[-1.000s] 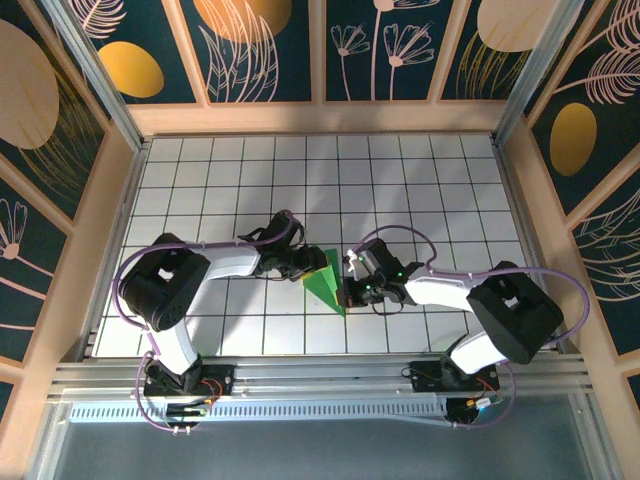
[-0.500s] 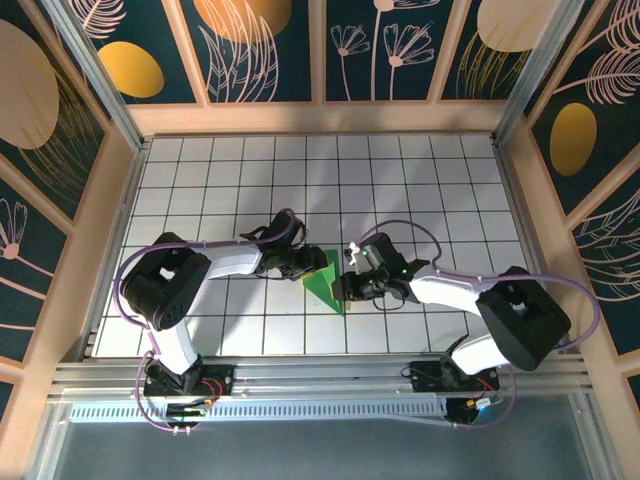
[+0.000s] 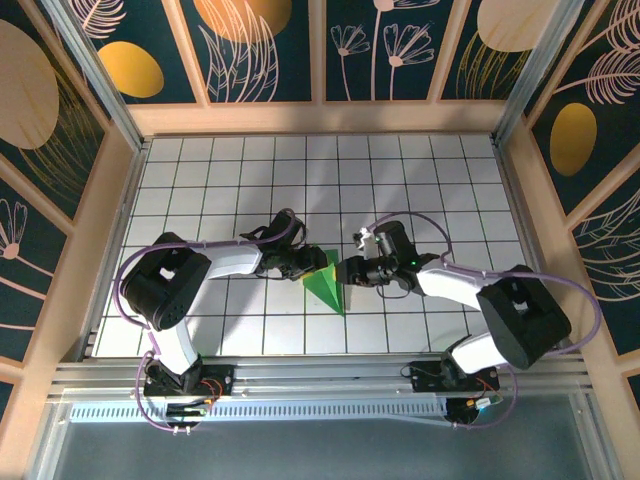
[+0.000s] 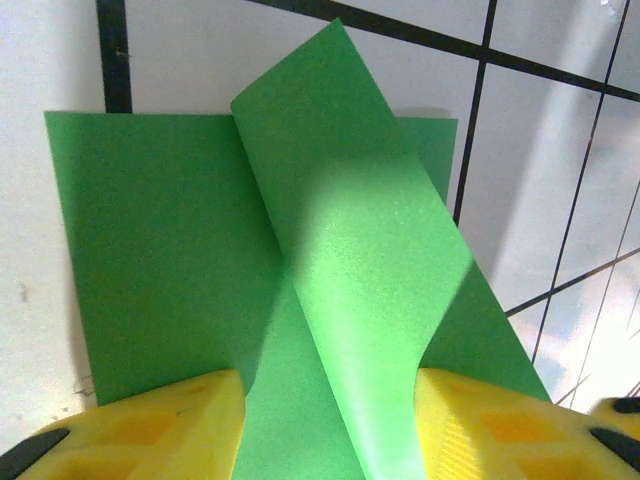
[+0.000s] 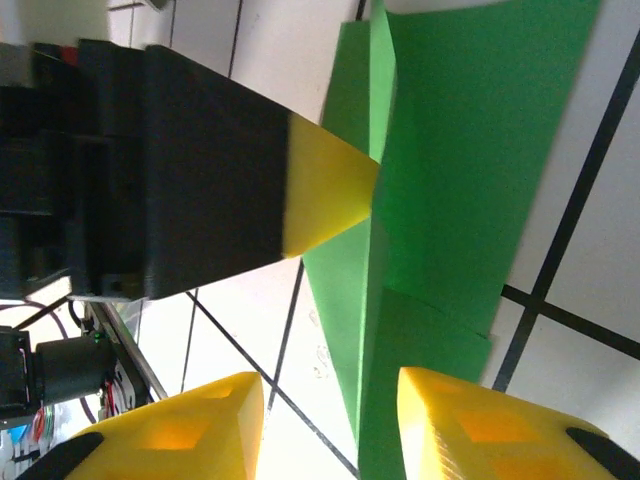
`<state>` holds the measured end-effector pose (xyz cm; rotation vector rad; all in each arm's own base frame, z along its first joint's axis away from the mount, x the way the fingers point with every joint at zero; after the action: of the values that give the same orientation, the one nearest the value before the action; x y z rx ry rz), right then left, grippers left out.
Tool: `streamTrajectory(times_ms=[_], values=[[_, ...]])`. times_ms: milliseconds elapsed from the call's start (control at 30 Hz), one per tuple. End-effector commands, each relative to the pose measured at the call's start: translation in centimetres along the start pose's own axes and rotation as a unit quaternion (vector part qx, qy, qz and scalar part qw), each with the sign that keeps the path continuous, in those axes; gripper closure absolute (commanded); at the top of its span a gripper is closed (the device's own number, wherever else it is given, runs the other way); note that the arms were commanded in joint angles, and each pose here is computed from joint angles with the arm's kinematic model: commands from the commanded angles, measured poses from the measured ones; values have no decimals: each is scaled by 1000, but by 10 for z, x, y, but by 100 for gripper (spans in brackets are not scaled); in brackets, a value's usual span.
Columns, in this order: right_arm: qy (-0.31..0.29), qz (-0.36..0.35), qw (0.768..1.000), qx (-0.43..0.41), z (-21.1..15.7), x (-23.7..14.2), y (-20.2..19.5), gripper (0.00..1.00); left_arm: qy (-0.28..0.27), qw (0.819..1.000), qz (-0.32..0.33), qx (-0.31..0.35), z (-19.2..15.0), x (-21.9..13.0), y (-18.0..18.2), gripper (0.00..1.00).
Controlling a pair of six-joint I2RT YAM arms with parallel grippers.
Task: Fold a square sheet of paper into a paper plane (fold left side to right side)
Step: Fourth fold the wing at the center of the table.
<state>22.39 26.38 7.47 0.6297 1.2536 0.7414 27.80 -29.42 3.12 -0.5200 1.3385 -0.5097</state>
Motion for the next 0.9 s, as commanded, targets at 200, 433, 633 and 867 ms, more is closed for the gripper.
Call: streamTrajectory(times_ms=[200, 433, 633, 867], values=[[6, 27, 1000, 5, 7, 12, 5, 71, 20, 997, 66, -18, -13, 10, 35, 51], [12, 12, 1000, 10, 5, 18, -5, 80, 22, 997, 66, -19, -14, 11, 35, 51], [14, 10, 1000, 11, 3, 18, -6, 86, 23, 997, 66, -19, -14, 11, 36, 51], [16, -17, 1000, 17, 1, 19, -19, 100, 23, 997, 65, -19, -14, 11, 35, 51]])
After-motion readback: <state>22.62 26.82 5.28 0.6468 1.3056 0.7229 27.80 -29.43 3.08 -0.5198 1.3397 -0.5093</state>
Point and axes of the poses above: each hand's point on the last joint's axis, 136 mm out from that joint toward the fingers, its own x axis out along the fingers, its own y axis along the line the jaws close on, z = x × y, the point moved 1 cm from there along -x, back along the fingers, and after that the axes turned 8 degrees about x, right-handed, at the moved point
